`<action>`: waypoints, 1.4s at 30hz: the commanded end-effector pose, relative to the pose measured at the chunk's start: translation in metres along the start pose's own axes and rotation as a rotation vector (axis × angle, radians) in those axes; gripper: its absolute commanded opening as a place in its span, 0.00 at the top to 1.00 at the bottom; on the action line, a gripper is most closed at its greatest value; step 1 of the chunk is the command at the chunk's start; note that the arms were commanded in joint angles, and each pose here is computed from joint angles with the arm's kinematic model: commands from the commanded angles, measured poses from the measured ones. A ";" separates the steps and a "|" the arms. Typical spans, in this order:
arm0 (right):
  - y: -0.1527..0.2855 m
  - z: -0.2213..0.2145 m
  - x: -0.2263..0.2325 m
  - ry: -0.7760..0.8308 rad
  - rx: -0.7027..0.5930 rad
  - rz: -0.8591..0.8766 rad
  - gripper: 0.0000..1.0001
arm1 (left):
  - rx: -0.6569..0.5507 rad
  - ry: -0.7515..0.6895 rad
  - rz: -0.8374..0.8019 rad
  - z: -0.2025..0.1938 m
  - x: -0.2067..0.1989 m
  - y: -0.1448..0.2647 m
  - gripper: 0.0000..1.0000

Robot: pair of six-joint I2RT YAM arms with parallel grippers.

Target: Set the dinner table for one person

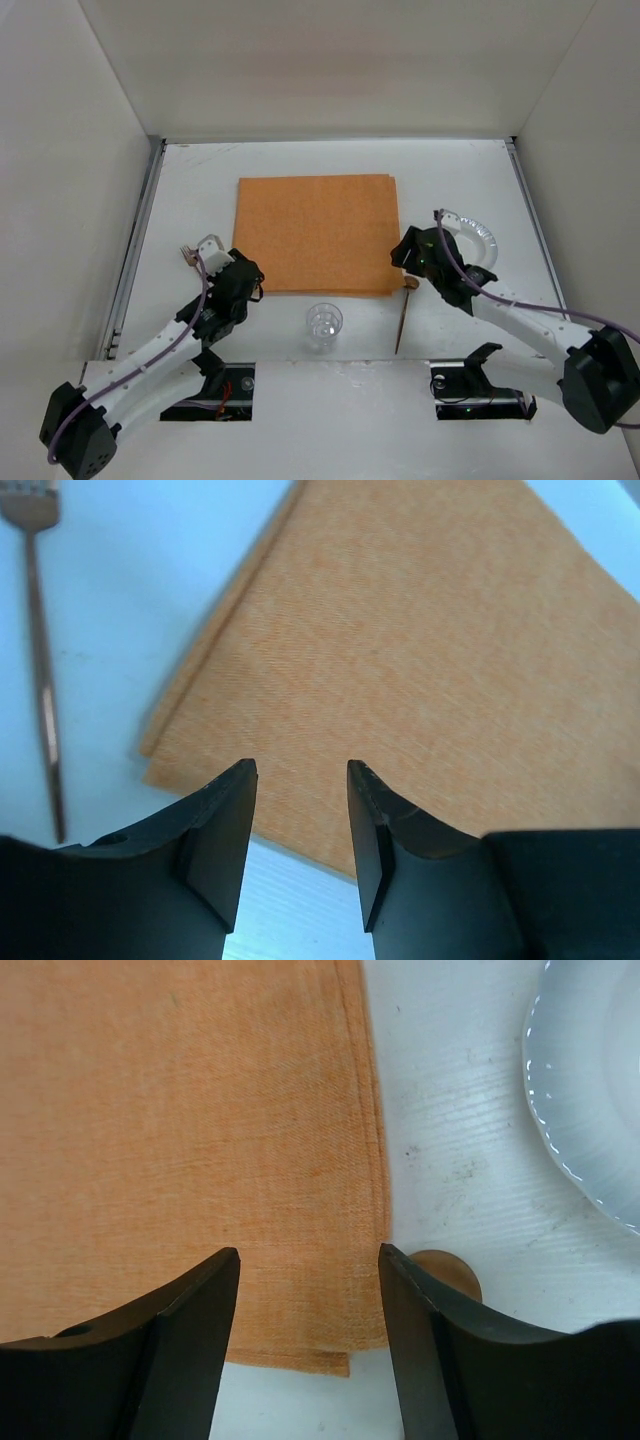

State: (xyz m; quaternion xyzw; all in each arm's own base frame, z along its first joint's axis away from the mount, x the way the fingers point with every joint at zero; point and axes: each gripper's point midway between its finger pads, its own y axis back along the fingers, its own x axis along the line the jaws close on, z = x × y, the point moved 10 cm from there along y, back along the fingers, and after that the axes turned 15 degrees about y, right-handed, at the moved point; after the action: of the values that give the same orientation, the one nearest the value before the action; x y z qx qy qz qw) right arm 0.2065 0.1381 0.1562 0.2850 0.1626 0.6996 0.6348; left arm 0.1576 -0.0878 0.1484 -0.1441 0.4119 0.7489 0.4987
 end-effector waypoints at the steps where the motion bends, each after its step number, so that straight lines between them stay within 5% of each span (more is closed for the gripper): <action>1: 0.020 0.029 0.006 -0.033 -0.111 0.040 0.36 | -0.066 -0.008 -0.084 0.002 -0.027 0.005 0.61; 6: 0.035 0.045 -0.011 -0.138 -0.214 0.005 0.39 | -0.085 -0.041 -0.096 -0.003 -0.019 0.011 0.60; 8: 0.038 0.050 -0.026 -0.202 -0.256 -0.042 0.49 | -0.085 -0.011 -0.133 -0.006 -0.020 0.011 0.60; 11: 0.045 0.052 -0.050 -0.300 -0.301 -0.112 0.80 | -0.061 0.004 -0.190 -0.013 -0.035 0.004 0.62; 14: 0.050 0.050 -0.073 -0.383 -0.325 -0.179 0.88 | -0.052 -0.017 -0.247 -0.018 -0.053 -0.004 0.70; 16: 0.049 0.044 -0.085 -0.426 -0.334 -0.224 0.84 | -0.067 0.018 -0.286 -0.018 -0.061 -0.008 0.77; 18: 0.047 0.035 -0.097 -0.477 -0.336 -0.285 0.70 | -0.087 0.013 -0.310 -0.019 -0.064 -0.012 0.80; 21: 0.041 0.019 -0.120 -0.539 -0.329 -0.415 0.51 | -0.110 0.001 -0.311 -0.020 -0.062 -0.021 0.81; 24: 0.040 0.003 -0.142 -0.585 -0.301 -0.538 0.43 | -0.124 0.020 -0.328 -0.022 -0.058 -0.025 0.77; 30: 0.031 -0.006 -0.161 -0.598 -0.260 -0.628 0.36 | -0.120 0.052 -0.299 -0.025 -0.044 -0.033 0.68; 42: 0.001 -0.008 -0.161 -0.653 -0.298 -0.437 0.34 | -0.191 0.223 -0.251 -0.005 -0.017 -0.038 0.60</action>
State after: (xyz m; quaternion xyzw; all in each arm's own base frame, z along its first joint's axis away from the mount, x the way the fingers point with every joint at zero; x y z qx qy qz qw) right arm 0.1910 -0.0175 0.1048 0.3759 -0.0256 0.4003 0.8354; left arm 0.1943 -0.1002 0.1317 -0.2786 0.3681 0.7028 0.5413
